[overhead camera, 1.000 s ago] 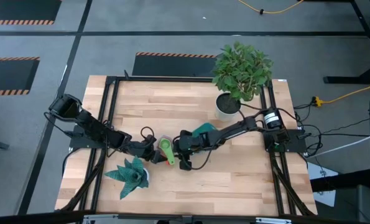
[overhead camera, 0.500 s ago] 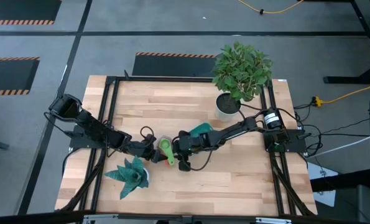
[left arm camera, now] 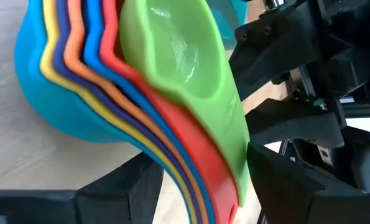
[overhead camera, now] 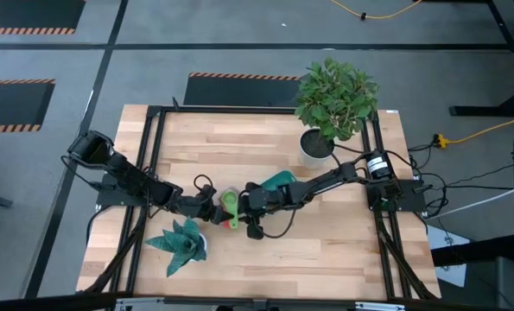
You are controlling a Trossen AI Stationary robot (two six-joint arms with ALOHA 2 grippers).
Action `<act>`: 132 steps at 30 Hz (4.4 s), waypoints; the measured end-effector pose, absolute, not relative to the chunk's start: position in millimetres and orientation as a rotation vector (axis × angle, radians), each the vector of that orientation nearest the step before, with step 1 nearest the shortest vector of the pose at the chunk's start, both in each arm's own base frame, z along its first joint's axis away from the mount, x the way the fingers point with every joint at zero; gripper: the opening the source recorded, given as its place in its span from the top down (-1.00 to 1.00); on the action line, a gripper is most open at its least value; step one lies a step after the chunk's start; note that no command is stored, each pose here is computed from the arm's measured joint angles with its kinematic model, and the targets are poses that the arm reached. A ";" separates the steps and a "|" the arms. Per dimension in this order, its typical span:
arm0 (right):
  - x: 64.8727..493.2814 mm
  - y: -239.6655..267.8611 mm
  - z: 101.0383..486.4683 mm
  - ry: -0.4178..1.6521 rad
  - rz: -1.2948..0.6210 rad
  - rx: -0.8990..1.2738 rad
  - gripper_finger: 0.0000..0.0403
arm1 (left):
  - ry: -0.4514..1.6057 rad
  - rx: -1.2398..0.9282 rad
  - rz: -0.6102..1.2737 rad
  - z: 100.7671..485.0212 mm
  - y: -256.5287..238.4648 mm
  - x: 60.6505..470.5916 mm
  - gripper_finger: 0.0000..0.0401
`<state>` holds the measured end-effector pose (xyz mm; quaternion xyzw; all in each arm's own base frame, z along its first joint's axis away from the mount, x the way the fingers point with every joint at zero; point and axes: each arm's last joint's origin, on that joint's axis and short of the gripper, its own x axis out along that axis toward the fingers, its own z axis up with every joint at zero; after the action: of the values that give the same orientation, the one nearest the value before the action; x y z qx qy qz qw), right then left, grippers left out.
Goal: Nest measuring cups in basket
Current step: Put the stacked measuring cups into the green bin
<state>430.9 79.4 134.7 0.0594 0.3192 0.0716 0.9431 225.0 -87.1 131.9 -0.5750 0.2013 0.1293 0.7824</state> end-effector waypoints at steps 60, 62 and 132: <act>431.0 71.1 133.4 0.663 0.051 0.129 0.46 | 0.552 -1.128 0.231 116.8 -83.6 211.3 -0.10; 430.9 68.5 132.8 0.671 0.045 0.130 0.46 | 0.545 -1.133 0.224 117.7 -83.9 211.9 -0.10; 428.4 58.2 146.7 0.720 0.198 0.403 -0.09 | 0.577 -1.057 0.187 117.6 -84.2 210.7 -0.10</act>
<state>428.4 58.2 146.7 0.1956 0.3492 0.0958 0.9114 210.7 -84.2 117.6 -0.4964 0.2710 0.0876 0.8200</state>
